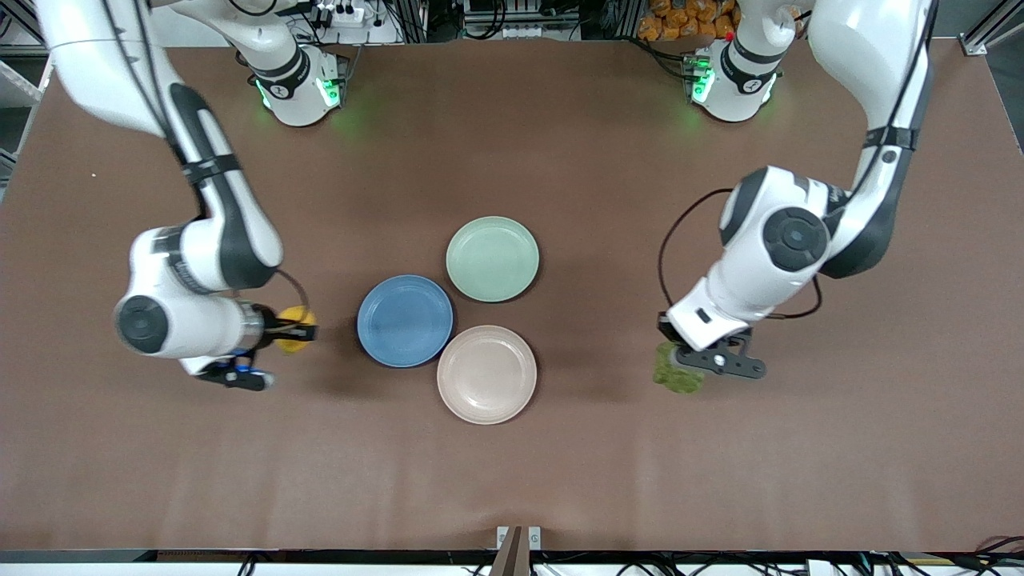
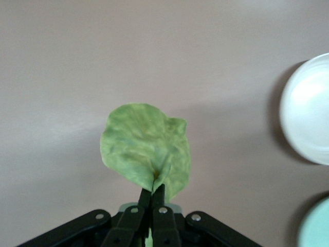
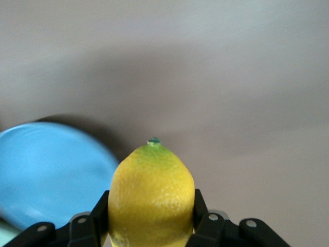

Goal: Place lemon and lettuce in plates
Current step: 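Carry the lemon to the blue plate while the left gripper carries lettuce, then release the lemon on the blue plate while the left gripper releases lettuce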

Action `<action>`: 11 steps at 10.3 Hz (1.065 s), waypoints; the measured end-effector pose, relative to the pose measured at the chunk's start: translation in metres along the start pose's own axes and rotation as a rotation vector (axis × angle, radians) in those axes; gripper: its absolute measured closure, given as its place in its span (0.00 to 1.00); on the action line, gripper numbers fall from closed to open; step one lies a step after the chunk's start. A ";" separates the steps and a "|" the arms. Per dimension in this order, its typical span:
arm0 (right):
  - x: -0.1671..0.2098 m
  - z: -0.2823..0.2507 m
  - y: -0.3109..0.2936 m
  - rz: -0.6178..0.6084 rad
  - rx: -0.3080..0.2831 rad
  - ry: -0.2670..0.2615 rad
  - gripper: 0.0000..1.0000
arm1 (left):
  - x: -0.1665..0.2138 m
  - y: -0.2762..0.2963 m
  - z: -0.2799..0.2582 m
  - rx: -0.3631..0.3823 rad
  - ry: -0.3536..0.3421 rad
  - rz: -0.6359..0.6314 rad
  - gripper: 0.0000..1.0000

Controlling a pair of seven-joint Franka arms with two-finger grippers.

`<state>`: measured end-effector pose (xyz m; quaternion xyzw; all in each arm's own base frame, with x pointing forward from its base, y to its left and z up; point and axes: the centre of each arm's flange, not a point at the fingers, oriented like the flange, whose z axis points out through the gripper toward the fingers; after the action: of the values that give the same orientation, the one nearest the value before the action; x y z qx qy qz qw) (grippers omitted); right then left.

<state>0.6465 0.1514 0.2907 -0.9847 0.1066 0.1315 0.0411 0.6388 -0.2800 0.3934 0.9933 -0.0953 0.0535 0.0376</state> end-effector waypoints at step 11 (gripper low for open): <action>-0.015 0.088 -0.085 0.105 0.078 -0.038 0.00 | -0.028 0.217 0.139 -0.333 0.150 -0.503 0.96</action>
<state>0.6293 0.2464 0.2142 -0.9727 0.1625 0.1482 0.0745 0.5833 -0.4986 0.2660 0.9592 0.1490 0.0995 0.2187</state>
